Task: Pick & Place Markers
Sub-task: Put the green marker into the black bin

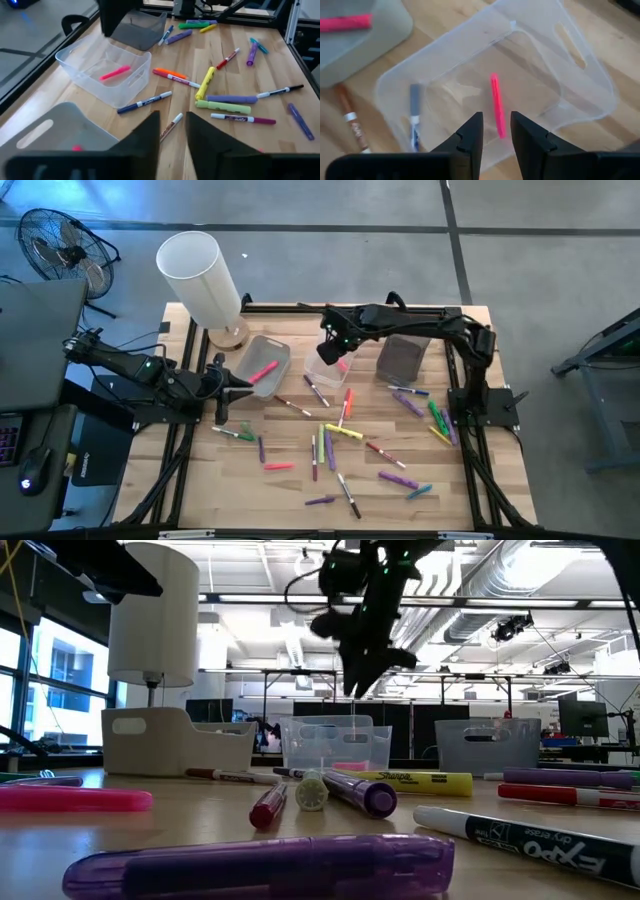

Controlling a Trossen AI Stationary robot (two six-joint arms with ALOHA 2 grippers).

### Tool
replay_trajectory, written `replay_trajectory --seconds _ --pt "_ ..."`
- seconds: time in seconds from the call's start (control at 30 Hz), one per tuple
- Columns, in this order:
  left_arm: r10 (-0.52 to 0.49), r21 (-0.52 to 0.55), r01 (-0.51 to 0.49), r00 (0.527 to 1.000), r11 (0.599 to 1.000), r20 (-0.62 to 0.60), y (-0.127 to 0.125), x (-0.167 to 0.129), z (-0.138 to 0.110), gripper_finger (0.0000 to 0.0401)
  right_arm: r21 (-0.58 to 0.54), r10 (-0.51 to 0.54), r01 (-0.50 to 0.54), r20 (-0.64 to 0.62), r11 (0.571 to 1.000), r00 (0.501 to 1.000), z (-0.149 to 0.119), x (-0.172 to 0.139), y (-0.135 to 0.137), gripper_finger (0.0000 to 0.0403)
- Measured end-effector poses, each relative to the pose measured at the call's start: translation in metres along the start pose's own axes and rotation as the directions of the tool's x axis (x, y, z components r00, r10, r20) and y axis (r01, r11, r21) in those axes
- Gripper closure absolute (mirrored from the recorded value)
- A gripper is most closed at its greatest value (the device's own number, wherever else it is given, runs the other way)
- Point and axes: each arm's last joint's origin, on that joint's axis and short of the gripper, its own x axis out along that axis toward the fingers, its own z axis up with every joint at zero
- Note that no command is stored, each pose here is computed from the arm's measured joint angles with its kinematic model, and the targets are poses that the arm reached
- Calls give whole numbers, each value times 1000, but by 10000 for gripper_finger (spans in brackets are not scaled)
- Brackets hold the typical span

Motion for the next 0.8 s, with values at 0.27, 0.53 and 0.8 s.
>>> replay_trajectory --seconds 0.27,0.53,0.8 --pt "-3 -6 3 1000 1000 -7 -1 1 0 237 -158 43 -40 12 987 999 -39 -49 31 316" --pt "36 68 -25 986 997 -161 -16 22 6 236 -241 193 -180 30 954 981 -126 -74 46 323" --pt "45 180 83 792 980 -609 -36 46 5 236 -126 357 -343 114 931 927 -225 -94 19 349"
